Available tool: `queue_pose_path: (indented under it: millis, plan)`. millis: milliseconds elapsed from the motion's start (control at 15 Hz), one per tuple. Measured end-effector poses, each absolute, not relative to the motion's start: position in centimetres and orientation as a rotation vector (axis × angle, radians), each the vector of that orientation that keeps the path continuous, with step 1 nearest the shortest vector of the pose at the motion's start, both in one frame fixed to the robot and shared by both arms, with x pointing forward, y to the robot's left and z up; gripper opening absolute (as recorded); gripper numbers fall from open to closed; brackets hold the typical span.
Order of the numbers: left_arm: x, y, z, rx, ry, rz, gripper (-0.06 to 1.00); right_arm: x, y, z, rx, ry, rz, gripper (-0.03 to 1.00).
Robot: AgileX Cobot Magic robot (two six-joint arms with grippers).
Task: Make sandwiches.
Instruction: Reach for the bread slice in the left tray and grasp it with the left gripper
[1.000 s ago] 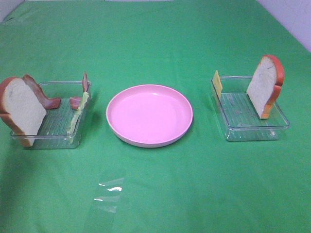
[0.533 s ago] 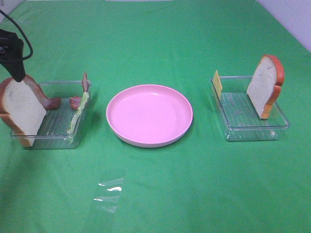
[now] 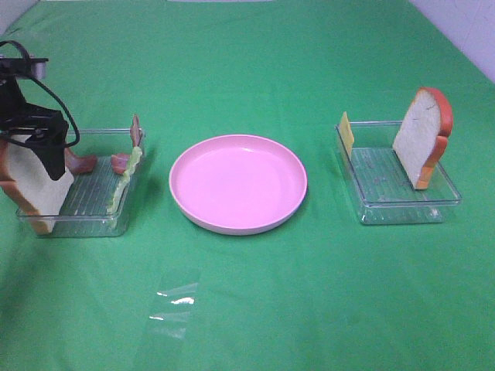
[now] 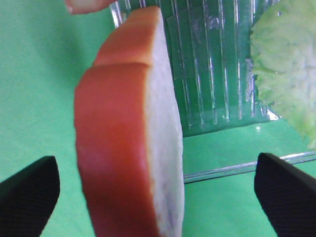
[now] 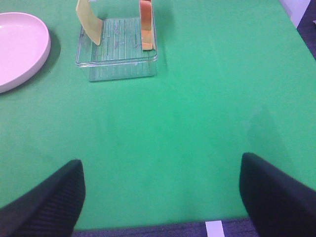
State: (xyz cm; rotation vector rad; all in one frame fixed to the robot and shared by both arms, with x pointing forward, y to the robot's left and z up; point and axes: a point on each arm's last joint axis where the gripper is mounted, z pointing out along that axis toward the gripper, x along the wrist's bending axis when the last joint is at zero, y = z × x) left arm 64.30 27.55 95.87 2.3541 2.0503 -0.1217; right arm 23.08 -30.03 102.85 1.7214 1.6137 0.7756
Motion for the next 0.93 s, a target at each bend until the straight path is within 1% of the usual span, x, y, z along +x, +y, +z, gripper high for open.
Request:
queue_pose_path:
  millis: [133, 267, 333, 467, 800, 867, 933]
  plan:
    - [64.3, 27.55, 95.87, 2.357, 2.047, -0.122, 0.86, 23.08, -30.03, 102.85, 1.721, 1.614, 0.776, 0.82]
    - [64.3, 27.58, 95.87, 2.36, 2.047, -0.119, 0.63, 23.08, -30.03, 102.85, 1.721, 1.614, 0.776, 0.82]
    - [64.3, 27.58, 95.87, 2.36, 2.047, -0.119, 0.5, 23.08, -30.03, 102.85, 1.721, 1.614, 0.776, 0.82]
    - [64.31, 27.58, 95.87, 2.359, 2.046, -0.118, 0.47, 23.08, -30.03, 102.85, 1.721, 1.614, 0.776, 0.82]
    - [64.35, 27.57, 95.87, 2.356, 2.045, -0.114, 0.47, 23.08, -30.03, 102.85, 1.721, 1.614, 0.776, 0.82]
    - [64.36, 27.55, 95.87, 2.354, 2.044, -0.113, 0.45, 23.08, -30.03, 102.85, 1.721, 1.614, 0.776, 0.82]
    - [64.36, 27.54, 95.87, 2.353, 2.044, -0.114, 0.4, 23.08, -30.03, 102.85, 1.721, 1.614, 0.776, 0.82]
